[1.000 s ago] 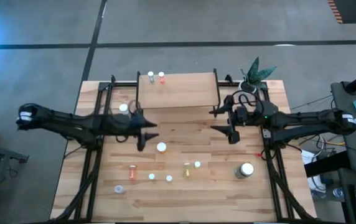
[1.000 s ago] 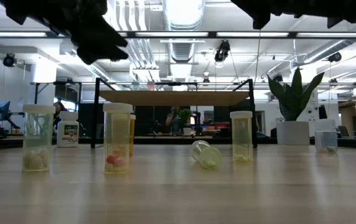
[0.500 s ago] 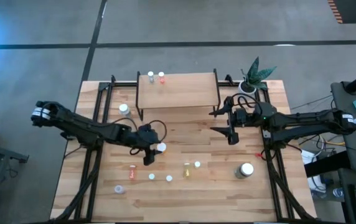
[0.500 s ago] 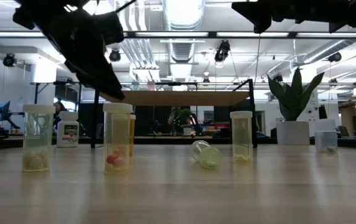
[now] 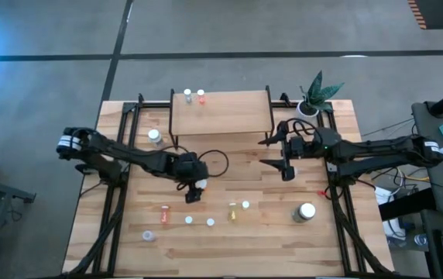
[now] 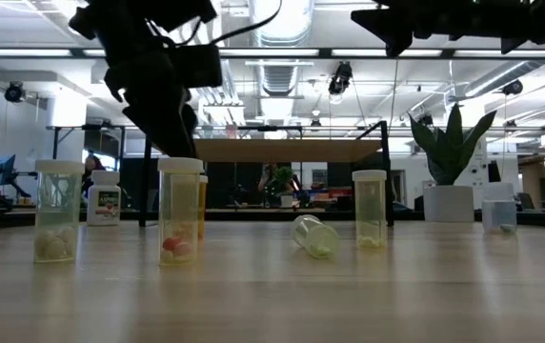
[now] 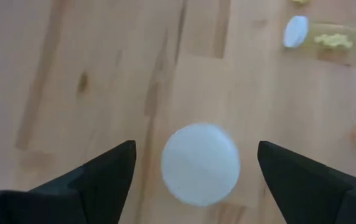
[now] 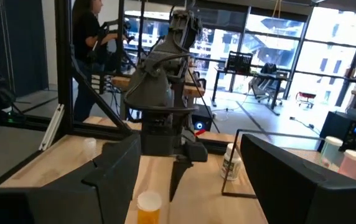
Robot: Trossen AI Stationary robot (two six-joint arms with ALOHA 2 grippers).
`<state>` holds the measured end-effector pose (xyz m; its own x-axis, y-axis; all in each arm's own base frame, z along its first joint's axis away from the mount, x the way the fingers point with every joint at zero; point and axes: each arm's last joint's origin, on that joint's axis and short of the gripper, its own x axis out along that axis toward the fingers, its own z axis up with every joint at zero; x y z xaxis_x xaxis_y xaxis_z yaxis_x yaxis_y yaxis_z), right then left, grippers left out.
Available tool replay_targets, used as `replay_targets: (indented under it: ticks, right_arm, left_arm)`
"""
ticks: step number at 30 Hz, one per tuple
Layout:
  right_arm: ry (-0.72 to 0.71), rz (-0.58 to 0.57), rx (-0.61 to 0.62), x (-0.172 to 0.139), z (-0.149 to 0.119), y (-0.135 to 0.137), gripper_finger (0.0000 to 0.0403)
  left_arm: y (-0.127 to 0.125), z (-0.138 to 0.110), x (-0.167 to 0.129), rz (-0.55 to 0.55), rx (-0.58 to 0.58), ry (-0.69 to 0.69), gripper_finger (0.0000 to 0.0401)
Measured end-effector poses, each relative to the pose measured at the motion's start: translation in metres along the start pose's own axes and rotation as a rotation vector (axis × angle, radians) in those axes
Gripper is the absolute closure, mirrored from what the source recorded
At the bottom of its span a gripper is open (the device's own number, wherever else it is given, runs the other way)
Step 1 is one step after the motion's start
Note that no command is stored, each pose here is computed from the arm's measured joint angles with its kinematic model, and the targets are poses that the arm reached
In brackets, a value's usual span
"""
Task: Pick and place medicine bottles onto shelf by color
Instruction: Put the orange medicine bottle on the shelf
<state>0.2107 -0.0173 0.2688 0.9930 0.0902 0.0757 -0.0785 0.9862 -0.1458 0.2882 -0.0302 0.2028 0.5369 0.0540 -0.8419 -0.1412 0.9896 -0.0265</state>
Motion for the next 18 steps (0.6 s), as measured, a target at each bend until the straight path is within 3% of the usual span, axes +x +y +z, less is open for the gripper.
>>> replay_targets:
  ticks: [6,12,18]
  right_arm:
    - [0.021,0.002,0.005,0.004,-0.005,0.000,0.0136]
    - [0.026,0.002,0.017,0.004,-0.006,0.000,0.0136]
    - [0.028,-0.015,0.012,0.004,-0.006,-0.001,0.0136]
  left_arm:
    - [0.005,0.003,0.015,0.006,0.044,0.120,0.0086]
    - [0.009,0.002,0.021,0.014,0.043,0.136,0.0088]
    - [0.008,0.003,0.019,0.008,0.042,0.129,0.0135]
